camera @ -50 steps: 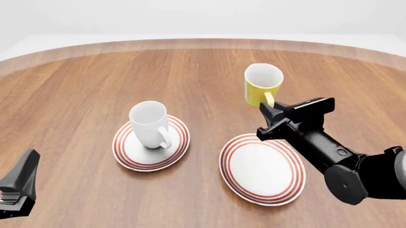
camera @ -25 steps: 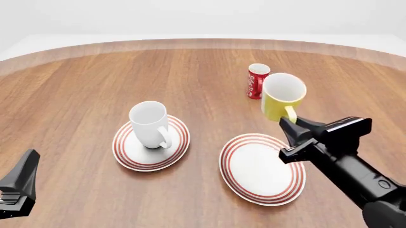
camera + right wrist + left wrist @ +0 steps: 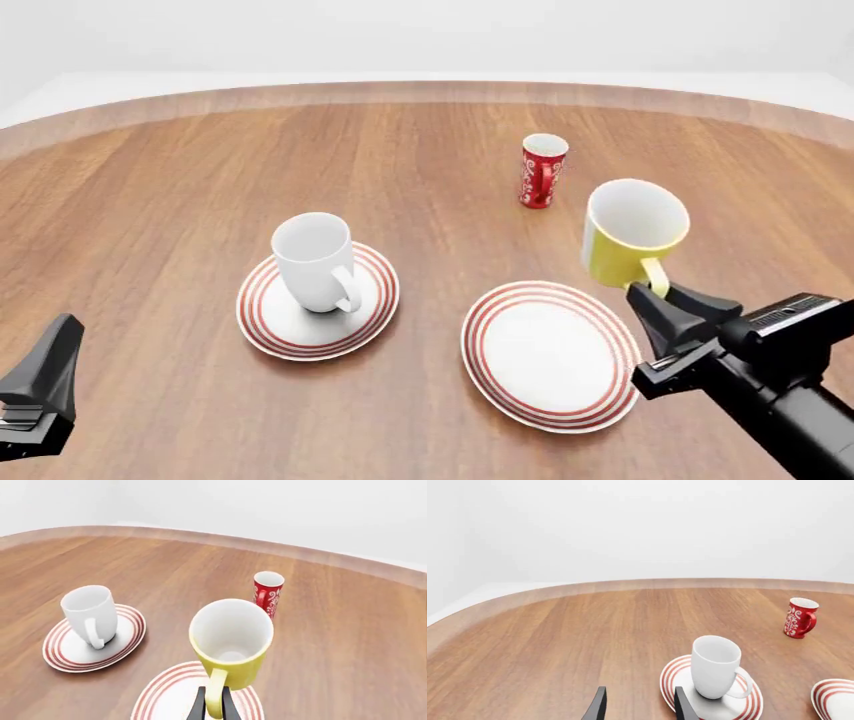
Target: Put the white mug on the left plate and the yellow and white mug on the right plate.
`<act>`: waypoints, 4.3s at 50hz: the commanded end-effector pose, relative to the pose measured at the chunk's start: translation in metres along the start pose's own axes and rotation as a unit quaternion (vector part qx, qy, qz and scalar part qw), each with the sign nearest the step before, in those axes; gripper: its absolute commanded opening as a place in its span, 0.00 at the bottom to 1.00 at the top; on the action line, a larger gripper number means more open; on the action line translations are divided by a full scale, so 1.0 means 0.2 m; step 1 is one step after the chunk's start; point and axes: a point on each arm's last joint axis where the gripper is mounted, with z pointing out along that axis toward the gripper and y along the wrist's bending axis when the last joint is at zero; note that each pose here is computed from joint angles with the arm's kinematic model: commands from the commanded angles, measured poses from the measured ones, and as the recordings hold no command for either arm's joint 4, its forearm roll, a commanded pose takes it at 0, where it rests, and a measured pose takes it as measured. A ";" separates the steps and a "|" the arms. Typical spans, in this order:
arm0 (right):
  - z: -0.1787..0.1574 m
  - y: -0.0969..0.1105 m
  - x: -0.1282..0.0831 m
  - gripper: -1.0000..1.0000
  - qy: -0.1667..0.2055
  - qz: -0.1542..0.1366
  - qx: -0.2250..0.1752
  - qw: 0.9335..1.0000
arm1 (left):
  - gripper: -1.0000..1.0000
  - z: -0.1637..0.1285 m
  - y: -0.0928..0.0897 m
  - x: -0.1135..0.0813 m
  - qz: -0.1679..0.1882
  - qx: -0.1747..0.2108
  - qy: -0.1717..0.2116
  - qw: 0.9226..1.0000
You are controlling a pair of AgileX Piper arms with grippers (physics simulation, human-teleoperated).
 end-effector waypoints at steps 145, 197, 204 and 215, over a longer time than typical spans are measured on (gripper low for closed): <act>0.15 0.10 0.39 1.00 0.127 0.026 -0.054 0.990 | 1.00 0.00 0.00 0.00 0.000 0.000 0.000 1.000; 0.02 0.05 0.20 1.00 0.109 0.017 -0.028 0.993 | 1.00 0.00 0.00 0.00 0.000 0.000 0.000 1.000; -0.04 0.03 0.15 1.00 0.102 0.016 -0.018 0.994 | 1.00 0.00 0.00 0.00 0.000 0.000 0.000 1.000; -0.13 0.01 0.11 1.00 0.093 0.014 -0.004 0.996 | 1.00 0.00 0.00 0.00 0.000 0.000 0.000 1.000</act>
